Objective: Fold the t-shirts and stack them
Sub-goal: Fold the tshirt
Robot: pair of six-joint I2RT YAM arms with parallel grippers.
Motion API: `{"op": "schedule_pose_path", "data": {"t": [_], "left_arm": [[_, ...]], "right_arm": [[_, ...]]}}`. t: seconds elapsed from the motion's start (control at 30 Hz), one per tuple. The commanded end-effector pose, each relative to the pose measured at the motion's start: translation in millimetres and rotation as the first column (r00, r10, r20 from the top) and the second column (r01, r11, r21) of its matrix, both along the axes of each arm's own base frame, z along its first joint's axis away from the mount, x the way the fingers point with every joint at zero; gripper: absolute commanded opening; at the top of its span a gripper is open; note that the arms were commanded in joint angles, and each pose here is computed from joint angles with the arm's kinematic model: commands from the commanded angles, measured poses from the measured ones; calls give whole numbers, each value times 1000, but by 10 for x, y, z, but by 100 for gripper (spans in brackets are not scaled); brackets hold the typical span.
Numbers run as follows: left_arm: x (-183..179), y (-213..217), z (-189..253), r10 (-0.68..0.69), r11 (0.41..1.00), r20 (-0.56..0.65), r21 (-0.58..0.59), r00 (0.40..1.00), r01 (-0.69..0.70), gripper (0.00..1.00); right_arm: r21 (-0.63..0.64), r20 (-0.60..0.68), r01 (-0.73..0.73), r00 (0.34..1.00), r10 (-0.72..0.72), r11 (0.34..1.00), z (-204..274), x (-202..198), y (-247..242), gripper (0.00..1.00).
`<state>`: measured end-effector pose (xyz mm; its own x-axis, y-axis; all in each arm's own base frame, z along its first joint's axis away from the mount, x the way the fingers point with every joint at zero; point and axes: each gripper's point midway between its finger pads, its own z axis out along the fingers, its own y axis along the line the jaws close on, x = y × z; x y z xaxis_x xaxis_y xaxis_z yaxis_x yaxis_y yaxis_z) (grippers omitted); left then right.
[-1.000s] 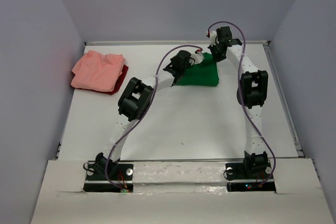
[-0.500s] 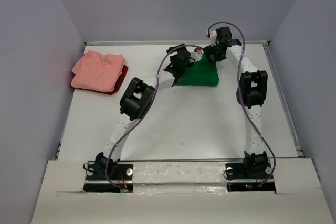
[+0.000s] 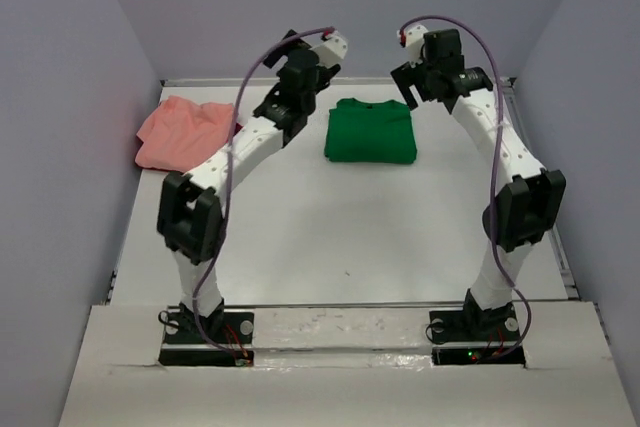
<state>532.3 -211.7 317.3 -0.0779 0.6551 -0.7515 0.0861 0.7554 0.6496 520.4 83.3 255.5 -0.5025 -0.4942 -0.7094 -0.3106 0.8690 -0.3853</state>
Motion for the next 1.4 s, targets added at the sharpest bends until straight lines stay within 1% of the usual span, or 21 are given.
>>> {"op": "schedule_pose_path", "data": {"t": [0.0, 0.03, 0.07, 0.1, 0.13, 0.17, 0.2, 0.27, 0.3, 0.33, 0.4, 0.43, 0.5, 0.53, 0.73, 0.9, 1.03, 1.1, 1.13, 1.2, 1.37], "left_arm": [[-487, 671, -622, 86, 988, -212, -108, 974, -111, 99], [-542, 868, -716, 112, 984, -232, -111, 966, -141, 99], [-620, 978, -775, 134, 980, -232, -114, 964, -163, 99], [-743, 1073, -692, 143, 976, -206, -131, 968, -172, 99], [-821, 1136, -768, 152, 976, -211, -119, 965, -180, 99], [-955, 1213, -1009, 161, 979, -250, -86, 955, -187, 99], [-1033, 1241, -972, 155, 978, -239, -99, 959, -183, 99], [-1185, 1323, -1208, 170, 974, -274, -97, 947, -203, 99], [-1275, 1360, -1315, 165, 975, -279, -97, 946, -199, 99], [-1310, 1380, -1340, 152, 980, -276, -80, 949, -181, 99], [-1351, 1450, -1326, 124, 985, -242, -85, 962, -148, 99], [-1447, 1512, -1308, 124, 986, -229, -82, 966, -146, 99], [-1526, 1573, -1262, 115, 988, -212, -75, 970, -134, 99], [-1606, 1633, -1230, 117, 988, -198, -79, 973, -135, 99], [-1850, 1787, -1252, 125, 989, -182, -57, 975, -137, 99], [-1922, 1865, -1219, 134, 988, -166, -55, 977, -145, 99], [-1923, 1873, -1190, 137, 987, -160, -57, 978, -147, 99], [-1899, 1863, -1163, 135, 988, -158, -57, 978, -145, 99], [-1898, 1870, -1183, 138, 987, -164, -55, 977, -149, 99], [-1877, 1854, -1162, 138, 987, -166, -60, 977, -149, 99], [-1855, 1850, -1142, 140, 986, -168, -61, 976, -152, 99]], "right_arm": [[-207, 21, -114, 992, 121, 972, -150, -361, 429, 89], [-251, 23, -143, 988, 154, 957, -221, -449, 574, 86], [-354, 26, -129, 989, 147, 927, -268, -489, 493, 82], [-382, 96, -99, 985, 146, 919, -217, -449, 518, 75], [-417, 105, -88, 984, 144, 905, -302, -458, 501, 69], [-488, 66, -90, 988, 139, 868, -552, -529, 420, 63], [-499, 97, -62, 987, 127, 864, -570, -483, 405, 41], [-540, 59, -57, 993, 106, 840, -797, -440, 373, 24], [-566, 53, -58, 993, 106, 822, -841, -424, 408, 0], [-600, 32, -52, 995, 89, 799, -992, -379, 387, 0], [-661, 43, -51, 993, 106, 748, -1033, -295, 427, 0], [-661, 101, -12, 989, 105, 750, -974, -194, 461, 0], [-712, 105, -13, 987, 124, 702, -1055, -110, 520, 0], [-712, 136, 10, 983, 123, 702, -1031, -50, 542, 0], [-798, 137, -9, 971, 195, 603, -1247, 174, 798, 0], [-859, 140, -20, 952, 272, 511, -1399, 245, 1086, 0], [-875, 132, -24, 949, 287, 483, -1648, 243, 1203, 0], [-896, 109, -40, 946, 306, 443, -1875, 167, 1295, 0], [-897, 119, -31, 944, 309, 441, -1858, 163, 1292, 0], [-914, 90, -51, 942, 324, 402, -2002, 93, 1323, 0], [-911, 161, 9, 928, 335, 413, -1771, 88, 1388, 0]]}}
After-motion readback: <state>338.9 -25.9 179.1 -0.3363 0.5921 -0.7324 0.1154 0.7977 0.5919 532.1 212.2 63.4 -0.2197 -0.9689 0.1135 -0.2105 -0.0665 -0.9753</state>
